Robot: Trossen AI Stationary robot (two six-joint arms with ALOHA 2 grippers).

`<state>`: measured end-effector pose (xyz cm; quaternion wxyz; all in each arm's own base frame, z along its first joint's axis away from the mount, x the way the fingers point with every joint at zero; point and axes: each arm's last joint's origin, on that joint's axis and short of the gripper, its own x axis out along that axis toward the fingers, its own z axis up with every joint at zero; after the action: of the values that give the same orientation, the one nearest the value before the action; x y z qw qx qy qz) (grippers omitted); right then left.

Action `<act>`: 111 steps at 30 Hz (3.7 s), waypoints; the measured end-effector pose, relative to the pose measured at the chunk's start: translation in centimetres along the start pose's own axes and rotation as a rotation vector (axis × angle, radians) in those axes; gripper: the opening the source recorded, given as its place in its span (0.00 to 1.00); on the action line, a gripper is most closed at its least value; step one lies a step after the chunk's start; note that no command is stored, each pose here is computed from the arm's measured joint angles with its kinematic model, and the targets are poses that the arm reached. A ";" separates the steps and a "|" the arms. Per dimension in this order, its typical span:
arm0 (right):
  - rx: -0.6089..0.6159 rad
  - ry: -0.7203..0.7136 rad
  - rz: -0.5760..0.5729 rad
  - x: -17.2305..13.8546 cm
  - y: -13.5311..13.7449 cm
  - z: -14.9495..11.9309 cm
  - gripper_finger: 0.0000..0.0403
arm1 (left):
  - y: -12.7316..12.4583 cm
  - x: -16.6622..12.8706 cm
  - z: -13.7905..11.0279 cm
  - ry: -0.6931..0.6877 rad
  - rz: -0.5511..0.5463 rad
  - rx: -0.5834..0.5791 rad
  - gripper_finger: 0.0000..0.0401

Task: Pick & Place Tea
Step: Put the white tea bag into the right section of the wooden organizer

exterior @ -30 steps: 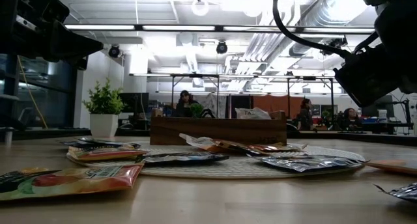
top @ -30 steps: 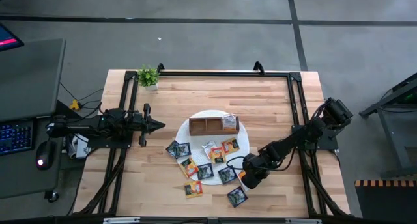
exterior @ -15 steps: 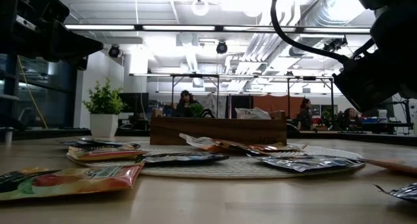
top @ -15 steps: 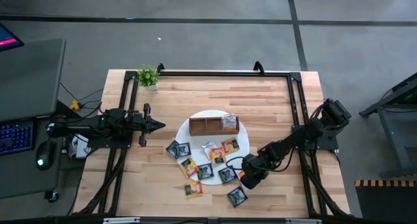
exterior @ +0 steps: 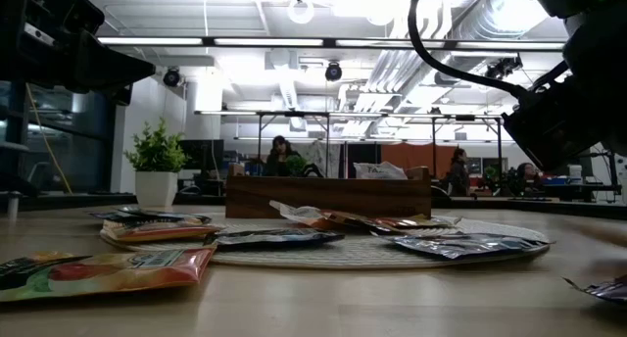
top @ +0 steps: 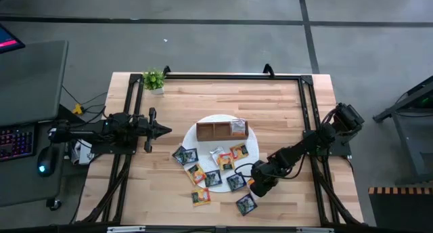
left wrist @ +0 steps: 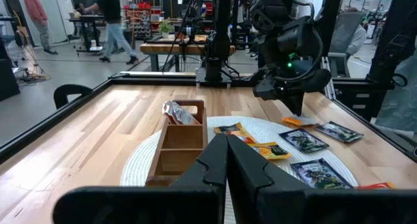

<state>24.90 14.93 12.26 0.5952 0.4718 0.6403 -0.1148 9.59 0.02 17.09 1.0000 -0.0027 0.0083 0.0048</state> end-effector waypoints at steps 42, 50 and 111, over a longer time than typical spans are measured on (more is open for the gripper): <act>-0.591 0.048 -0.608 -17.0 4.9 3.6 0.00 | 0.0 0.0 0.0 0.001 -0.002 0.000 0.00; -0.663 0.029 -0.640 -17.1 6.4 8.6 0.00 | 0.0 0.0 0.0 0.000 -0.002 0.000 0.00; -0.066 0.096 0.607 -17.9 0.0 11.6 0.00 | 0.0 0.0 0.0 0.000 0.000 0.000 0.00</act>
<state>29.72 -1.70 24.77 0.5865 0.6267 0.5009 0.1116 9.60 0.02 17.08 0.9999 -0.0027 0.0085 0.0048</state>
